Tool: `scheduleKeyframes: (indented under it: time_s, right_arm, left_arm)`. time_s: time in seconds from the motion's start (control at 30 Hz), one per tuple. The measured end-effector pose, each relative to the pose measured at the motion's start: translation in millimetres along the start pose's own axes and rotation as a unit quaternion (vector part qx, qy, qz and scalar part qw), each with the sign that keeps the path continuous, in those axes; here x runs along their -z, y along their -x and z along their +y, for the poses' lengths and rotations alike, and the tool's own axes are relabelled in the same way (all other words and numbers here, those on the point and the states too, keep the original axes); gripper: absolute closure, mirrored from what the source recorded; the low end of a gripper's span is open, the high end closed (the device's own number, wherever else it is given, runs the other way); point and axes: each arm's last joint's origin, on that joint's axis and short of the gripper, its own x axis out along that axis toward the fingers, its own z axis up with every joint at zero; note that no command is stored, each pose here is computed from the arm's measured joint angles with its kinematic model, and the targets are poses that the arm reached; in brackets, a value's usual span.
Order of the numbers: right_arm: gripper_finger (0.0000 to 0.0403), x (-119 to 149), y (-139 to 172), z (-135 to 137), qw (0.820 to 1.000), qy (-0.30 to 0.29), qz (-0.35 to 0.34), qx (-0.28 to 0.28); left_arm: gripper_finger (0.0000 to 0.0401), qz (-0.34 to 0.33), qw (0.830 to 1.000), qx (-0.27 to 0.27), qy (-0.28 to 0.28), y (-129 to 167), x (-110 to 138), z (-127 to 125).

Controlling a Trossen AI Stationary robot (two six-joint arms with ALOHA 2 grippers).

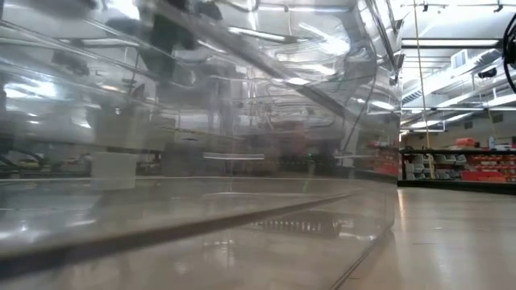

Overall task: Stack baskets by color
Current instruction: Stack the bottom black bin on top of the left black bin

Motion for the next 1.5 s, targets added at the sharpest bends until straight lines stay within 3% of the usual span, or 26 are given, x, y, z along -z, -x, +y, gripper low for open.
scheduleKeyframes:
  time_s: [0.2, 0.47, 0.9, 1.5]
  right_arm:
    - [0.0308, 1, -1, 1, 1.0, -0.001, 0.003, 0.0]
    - [0.0308, 2, -4, 5, 1.0, 0.003, 0.01, -0.003]
    - [0.0308, 2, -4, 5, 1.0, -0.001, 0.009, -0.002]
    - [0.0308, 2, -4, 5, 1.0, 0.0, 0.01, -0.003]
  left_arm:
    - [0.0396, 0.037, 0.999, -0.003, -0.015, -27, 12, 36]
    - [0.0396, 0.042, 0.999, -0.018, -0.005, -52, 20, 63]
    - [0.0396, 0.022, 1.0, 0.004, -0.011, -83, 22, 58]
    - [0.0396, -0.002, 0.999, 0.038, 0.034, -84, 20, 56]
